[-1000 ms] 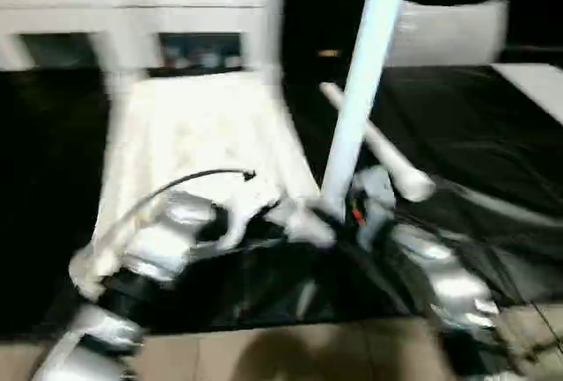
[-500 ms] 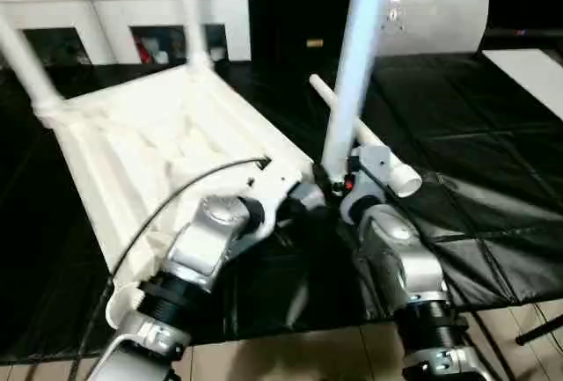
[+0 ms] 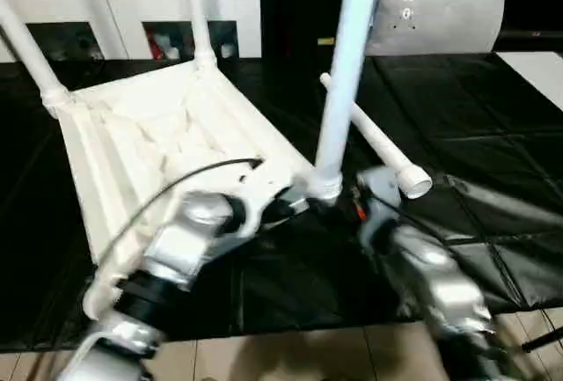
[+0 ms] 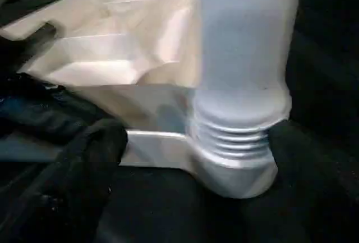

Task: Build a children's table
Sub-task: Rotate leg to tighten

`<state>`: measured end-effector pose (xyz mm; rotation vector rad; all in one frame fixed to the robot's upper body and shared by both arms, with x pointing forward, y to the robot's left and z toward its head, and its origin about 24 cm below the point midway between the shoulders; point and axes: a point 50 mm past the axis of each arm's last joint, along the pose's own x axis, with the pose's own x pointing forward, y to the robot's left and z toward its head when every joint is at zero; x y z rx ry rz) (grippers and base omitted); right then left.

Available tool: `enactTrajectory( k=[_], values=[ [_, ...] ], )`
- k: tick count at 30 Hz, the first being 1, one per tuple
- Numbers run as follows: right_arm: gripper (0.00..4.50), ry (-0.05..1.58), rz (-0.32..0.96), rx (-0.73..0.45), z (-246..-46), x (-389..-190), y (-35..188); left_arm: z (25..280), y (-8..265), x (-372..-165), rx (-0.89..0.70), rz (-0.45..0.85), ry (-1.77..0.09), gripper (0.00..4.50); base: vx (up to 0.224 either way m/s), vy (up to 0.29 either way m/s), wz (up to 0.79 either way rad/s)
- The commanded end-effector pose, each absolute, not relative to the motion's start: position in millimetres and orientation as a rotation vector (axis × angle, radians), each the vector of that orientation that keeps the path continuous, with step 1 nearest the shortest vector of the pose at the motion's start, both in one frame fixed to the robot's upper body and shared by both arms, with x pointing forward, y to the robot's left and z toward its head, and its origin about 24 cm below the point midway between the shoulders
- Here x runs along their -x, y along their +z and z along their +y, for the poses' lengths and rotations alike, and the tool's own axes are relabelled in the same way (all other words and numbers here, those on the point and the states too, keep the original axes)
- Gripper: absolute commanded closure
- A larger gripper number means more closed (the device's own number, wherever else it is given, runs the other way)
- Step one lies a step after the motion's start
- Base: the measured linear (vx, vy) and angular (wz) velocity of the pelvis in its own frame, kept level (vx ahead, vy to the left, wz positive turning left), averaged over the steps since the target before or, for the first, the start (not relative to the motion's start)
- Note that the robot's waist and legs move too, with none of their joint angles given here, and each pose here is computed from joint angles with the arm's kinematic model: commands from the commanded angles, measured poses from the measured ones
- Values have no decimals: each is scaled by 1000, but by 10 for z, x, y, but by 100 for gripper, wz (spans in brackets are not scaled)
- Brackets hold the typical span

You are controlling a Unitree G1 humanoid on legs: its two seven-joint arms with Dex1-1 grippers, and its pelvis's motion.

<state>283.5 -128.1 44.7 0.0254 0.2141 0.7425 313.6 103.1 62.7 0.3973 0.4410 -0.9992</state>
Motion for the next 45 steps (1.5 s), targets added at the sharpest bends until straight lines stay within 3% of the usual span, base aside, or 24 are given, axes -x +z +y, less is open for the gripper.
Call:
enactTrajectory(
  k=[1, 8, 15, 23, 39, 45],
  values=[
    [7, 864, 201, 4, -1327, -2779, 537, 1026, 758, -3140, -457, 369, -1103, 450, 0, 0, 0],
    [7, 1077, 264, 154, -1535, -2745, 616, 1175, 719, -2960, -589, 417, -1409, 450, 0, 0, 0],
    [7, 1205, 301, 273, -1561, -2774, 625, 1255, 707, -2918, -673, 447, -1530, 450, 0, 0, 0],
    [34, 1340, 322, 274, -1481, -2780, 629, 1270, 729, -2899, -738, 440, -1613, 450, 0, 0, 0],
    [177, 1432, 331, 287, -1400, -2800, 598, 1274, 738, -2922, -781, 422, -1645, 450, 0, 0, 0],
    [187, 1434, 342, 214, -1375, -2740, 561, 1260, 725, -2925, -730, 425, -1620, 450, 0, 0, 0]
  ],
)
